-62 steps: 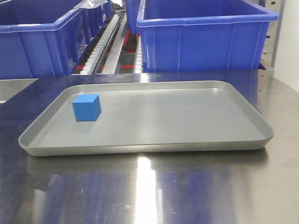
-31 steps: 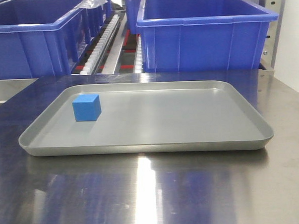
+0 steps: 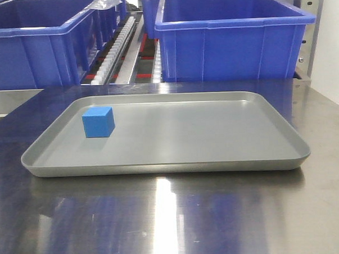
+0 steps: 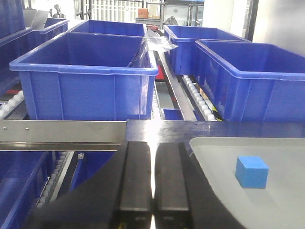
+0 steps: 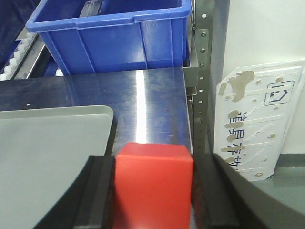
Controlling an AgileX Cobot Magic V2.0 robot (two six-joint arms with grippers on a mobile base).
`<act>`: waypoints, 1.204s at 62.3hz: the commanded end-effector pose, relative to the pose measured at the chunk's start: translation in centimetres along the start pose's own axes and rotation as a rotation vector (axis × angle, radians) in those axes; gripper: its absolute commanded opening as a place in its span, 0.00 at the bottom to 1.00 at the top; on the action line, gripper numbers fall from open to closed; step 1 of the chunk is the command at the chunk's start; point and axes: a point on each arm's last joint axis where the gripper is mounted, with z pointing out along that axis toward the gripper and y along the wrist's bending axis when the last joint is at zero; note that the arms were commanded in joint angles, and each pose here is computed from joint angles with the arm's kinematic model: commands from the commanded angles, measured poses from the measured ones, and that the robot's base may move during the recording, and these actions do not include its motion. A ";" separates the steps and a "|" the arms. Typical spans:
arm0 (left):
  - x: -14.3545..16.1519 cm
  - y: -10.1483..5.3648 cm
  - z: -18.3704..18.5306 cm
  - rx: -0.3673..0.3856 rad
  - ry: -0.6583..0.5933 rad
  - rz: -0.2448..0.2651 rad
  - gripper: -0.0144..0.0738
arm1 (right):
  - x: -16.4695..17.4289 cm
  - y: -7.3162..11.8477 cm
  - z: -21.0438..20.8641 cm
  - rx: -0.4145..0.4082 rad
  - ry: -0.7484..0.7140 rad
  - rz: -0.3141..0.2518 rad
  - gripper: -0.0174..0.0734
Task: Sort and place red and blue blocks on shelf
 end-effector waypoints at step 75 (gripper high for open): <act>0.1 -0.1 -0.1 0.017 -0.076 -0.001 0.30 | -1.7 0.2 -0.4 -0.009 -0.114 -0.013 0.25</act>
